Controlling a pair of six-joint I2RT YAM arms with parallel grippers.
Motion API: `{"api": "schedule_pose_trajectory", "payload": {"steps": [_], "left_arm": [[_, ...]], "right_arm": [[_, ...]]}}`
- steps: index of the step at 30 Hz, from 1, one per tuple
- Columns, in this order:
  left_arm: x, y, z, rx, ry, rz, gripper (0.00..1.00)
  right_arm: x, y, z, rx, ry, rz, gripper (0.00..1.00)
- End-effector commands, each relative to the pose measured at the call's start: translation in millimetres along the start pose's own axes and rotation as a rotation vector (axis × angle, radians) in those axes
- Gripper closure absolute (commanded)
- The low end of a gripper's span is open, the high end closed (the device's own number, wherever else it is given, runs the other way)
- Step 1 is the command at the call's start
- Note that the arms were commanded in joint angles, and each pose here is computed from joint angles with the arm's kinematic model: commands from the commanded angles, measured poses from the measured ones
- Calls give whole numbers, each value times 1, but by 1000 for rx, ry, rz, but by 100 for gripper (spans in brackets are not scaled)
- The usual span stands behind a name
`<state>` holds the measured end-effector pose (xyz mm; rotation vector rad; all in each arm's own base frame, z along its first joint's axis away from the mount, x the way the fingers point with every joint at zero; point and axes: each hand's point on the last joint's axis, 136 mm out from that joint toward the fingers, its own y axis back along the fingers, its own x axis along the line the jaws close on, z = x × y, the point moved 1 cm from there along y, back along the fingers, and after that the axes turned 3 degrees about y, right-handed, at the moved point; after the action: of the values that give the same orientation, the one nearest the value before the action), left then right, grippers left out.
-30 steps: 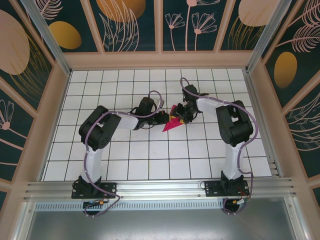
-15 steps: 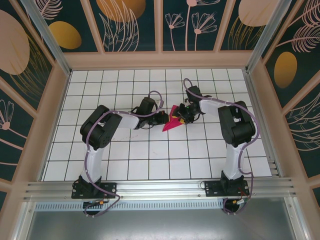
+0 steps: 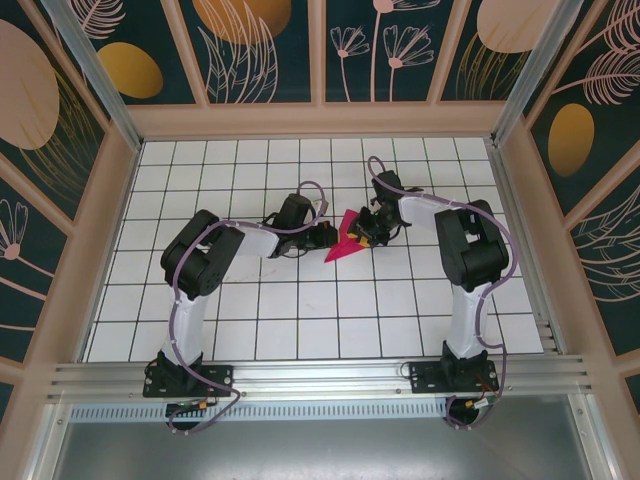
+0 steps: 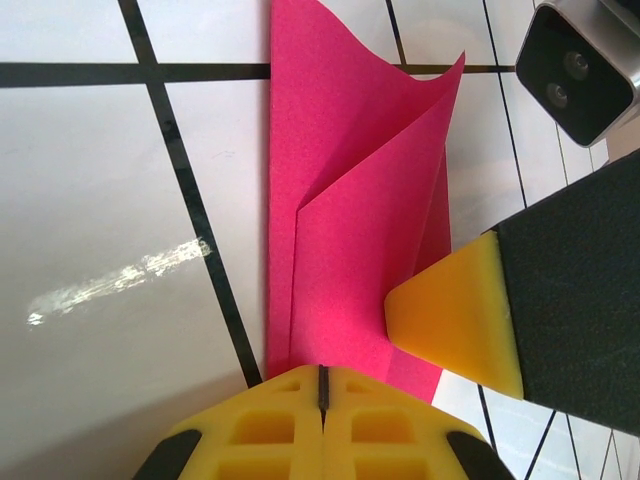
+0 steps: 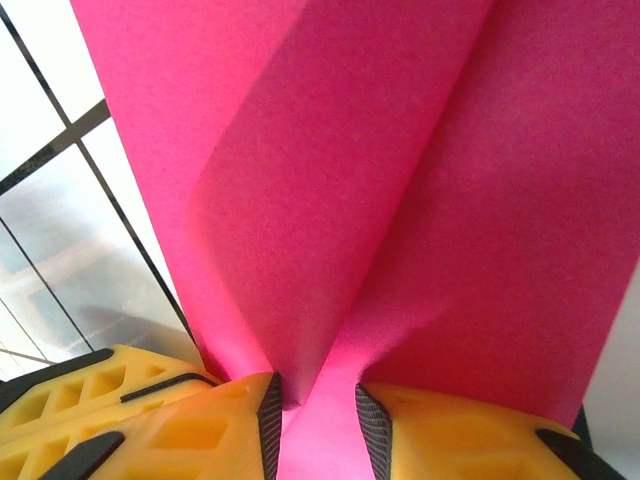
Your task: Fold a paper plane with a square sheet of paper (pick it up from the middle)
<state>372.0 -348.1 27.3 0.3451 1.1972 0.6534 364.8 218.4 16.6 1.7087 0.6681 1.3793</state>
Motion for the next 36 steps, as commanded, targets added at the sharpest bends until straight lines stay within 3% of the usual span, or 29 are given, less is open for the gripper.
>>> {"api": "schedule_pose_trajectory", "payload": {"steps": [1, 18, 26, 36], "left_arm": [[10, -6, -2, 23, -5, 26, 100], [-31, 21, 28, -92, -70, -43, 99], [-26, 14, 22, -59, -50, -49, 100], [-16, 3, 11, 4, -31, -41, 100]], "right_arm": [[-101, -51, -23, 76, -91, -323, 65], [-116, -55, -26, 74, -83, -410, 60], [-118, -58, -27, 77, -92, -414, 58], [-123, -60, -31, 90, -105, -425, 63]]}}
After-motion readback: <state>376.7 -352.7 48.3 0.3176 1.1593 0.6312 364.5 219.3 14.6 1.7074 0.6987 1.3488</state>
